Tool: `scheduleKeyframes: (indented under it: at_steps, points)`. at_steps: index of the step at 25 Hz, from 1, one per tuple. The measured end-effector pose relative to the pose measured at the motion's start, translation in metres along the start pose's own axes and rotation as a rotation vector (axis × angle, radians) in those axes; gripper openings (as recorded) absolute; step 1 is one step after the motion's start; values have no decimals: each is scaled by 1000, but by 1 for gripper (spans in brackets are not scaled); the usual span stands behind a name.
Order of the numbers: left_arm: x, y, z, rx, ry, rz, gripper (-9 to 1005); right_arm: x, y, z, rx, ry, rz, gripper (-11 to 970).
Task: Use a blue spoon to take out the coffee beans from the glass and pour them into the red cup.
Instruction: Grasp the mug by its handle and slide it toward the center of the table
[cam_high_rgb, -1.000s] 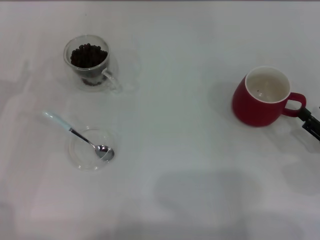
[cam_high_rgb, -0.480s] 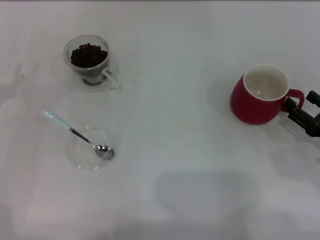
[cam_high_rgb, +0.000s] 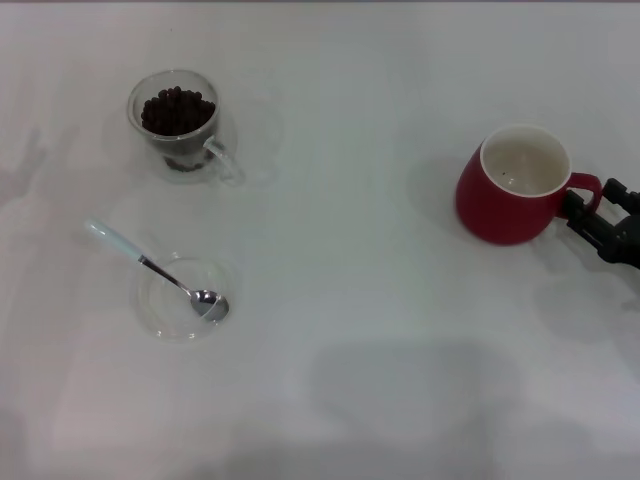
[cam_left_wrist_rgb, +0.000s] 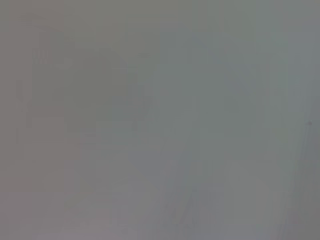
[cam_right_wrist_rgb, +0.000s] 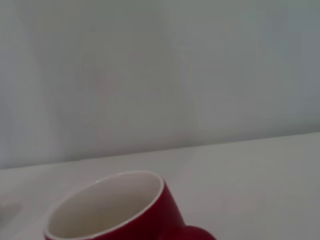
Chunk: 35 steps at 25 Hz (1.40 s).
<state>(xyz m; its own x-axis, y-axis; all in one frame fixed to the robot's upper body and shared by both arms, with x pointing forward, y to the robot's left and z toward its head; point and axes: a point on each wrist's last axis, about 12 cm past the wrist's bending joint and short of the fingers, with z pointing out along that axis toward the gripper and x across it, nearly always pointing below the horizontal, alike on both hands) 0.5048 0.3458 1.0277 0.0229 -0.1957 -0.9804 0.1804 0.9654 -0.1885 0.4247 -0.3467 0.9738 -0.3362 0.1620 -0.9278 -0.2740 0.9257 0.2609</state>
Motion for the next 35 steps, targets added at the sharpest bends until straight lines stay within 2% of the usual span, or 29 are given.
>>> scheduleKeyframes:
  at_steps: [2,13,18,25,35]
  points:
    - [0,0,0,-1,-1,0,850,-2,0,2,4,-7,-2,778]
    - [1,-1,-1,-6,-3,-9,851,-7,0,8,17,-45,-6,344]
    - [1,-1,-2,-16,-12,-26,851,-10,5,18,2,-53,-23,223]
    - [1,-2,-2,-12,-18,-30,850,-14,20,36,-40,-61,-95,222]
    - [2,-10,5,10,-20,-45,850,-23,53,73,-172,-45,-135,212]
